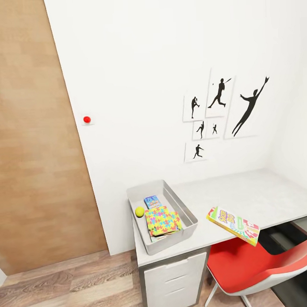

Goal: Put all the toys in the child's room - the three board games (two on the bed and one on the table), the two jigsaw puzzles on the table, and the tennis ball on the table - inside the toy box on the table in the child's room.

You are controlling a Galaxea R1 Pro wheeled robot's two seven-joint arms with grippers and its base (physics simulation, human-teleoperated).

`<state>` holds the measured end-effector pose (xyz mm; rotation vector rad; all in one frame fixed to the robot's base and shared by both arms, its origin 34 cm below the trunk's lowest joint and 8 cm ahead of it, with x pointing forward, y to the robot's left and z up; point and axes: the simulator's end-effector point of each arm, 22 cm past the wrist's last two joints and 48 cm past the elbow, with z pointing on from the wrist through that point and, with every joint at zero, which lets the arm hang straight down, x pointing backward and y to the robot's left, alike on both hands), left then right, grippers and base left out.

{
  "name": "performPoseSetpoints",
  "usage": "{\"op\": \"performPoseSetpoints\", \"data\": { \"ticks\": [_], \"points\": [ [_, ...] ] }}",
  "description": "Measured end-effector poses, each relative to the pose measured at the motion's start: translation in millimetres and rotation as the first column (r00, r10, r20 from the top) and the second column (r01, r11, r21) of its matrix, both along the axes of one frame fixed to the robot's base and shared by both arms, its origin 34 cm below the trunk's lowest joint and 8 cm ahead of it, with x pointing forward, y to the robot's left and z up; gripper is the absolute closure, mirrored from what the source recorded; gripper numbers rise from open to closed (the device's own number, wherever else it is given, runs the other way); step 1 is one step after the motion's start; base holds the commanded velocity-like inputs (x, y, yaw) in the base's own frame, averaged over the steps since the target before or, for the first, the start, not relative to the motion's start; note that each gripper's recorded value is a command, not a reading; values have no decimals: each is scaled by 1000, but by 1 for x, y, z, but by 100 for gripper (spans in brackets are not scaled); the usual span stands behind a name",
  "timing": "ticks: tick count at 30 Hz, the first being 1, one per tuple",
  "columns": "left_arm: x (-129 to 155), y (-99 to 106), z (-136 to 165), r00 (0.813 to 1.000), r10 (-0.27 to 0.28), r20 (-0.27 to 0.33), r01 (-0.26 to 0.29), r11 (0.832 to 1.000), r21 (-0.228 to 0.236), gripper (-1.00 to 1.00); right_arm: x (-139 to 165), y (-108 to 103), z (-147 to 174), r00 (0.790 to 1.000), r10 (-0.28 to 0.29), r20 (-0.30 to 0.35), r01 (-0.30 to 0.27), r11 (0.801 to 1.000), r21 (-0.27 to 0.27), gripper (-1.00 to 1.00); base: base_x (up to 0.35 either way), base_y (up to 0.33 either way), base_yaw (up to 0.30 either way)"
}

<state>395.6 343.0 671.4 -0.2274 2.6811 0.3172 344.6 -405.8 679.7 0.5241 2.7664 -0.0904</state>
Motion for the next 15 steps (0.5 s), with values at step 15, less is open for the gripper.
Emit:
{"op": "performPoseSetpoints", "data": {
  "ticks": [15],
  "points": [
    [14, -1, 5, 1000, -4, 20, 4, 1000, -2, -100, -11, 0, -6, 1000, -9, -19, 9, 1000, -12, -100, 0, 0, 0]
  ]
}}
